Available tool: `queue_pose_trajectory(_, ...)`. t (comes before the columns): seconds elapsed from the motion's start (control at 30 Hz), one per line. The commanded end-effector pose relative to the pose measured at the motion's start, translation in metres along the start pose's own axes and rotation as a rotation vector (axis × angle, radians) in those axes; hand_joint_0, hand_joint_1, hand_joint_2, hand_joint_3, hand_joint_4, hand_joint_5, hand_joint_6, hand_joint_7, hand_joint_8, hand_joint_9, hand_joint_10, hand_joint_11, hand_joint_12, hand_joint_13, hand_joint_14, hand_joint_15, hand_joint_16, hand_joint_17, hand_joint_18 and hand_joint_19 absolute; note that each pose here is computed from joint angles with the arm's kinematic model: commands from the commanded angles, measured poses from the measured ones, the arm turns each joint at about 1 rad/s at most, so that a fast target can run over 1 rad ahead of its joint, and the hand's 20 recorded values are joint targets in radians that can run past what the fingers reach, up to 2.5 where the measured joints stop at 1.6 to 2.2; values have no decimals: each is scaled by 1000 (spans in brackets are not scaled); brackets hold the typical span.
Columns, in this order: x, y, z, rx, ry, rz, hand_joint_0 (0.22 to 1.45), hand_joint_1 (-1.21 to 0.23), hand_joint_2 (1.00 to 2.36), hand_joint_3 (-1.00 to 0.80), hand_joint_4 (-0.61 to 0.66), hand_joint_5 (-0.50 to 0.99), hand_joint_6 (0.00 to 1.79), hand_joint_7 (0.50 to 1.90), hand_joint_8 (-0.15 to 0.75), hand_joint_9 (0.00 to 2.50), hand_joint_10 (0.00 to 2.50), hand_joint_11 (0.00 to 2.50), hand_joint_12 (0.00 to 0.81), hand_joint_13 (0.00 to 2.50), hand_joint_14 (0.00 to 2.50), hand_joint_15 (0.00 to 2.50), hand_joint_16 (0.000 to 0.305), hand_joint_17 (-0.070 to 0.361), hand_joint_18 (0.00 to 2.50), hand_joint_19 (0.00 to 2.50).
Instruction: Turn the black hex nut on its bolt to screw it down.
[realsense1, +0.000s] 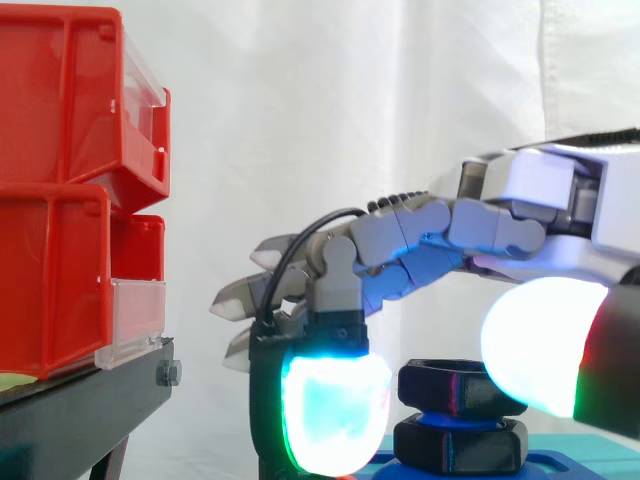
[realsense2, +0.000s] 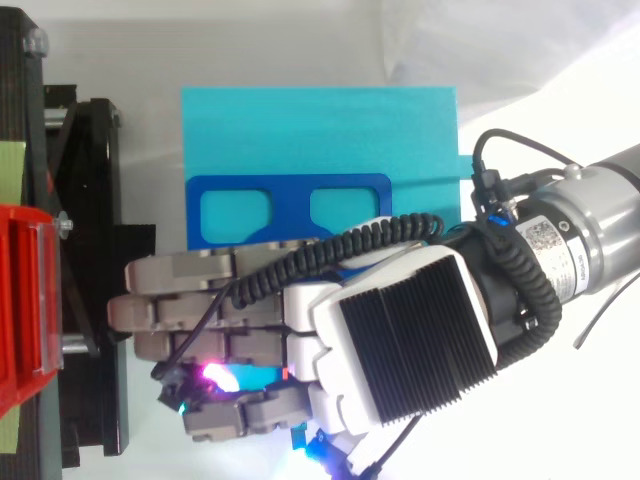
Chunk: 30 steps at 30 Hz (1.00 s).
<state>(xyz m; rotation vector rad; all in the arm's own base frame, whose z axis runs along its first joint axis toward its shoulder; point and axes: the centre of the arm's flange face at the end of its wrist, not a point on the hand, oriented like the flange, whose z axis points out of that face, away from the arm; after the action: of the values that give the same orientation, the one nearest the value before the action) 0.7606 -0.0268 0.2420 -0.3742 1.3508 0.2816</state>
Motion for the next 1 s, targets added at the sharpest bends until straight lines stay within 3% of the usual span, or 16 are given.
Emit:
queue_pose_trajectory(0.0,-9,-2,5,-16,34,23,535,-132,1000,-500,268,-83,503,1180,280,669,0,1,347,456,0,0,54,122,265,27)
queue_pose_trajectory(0.07,-8,-2,4,-12,49,27,534,-133,1000,-500,270,-82,503,1184,280,668,0,0,345,456,0,0,54,122,266,28)
queue_pose_trajectory(0.23,-12,-2,7,-14,38,8,535,-134,1000,-500,265,-79,503,1204,278,667,1,0,344,455,0,0,54,121,267,14)
queue_pose_trajectory(0.53,-13,-7,5,-11,34,-4,535,-140,1000,-500,226,-58,503,1418,281,671,0,3,344,467,0,0,53,120,272,31)
queue_pose_trajectory(0.97,-14,-21,-3,-24,17,-14,535,-146,1000,-500,204,-77,649,1247,281,691,0,36,344,475,0,0,53,120,285,29)
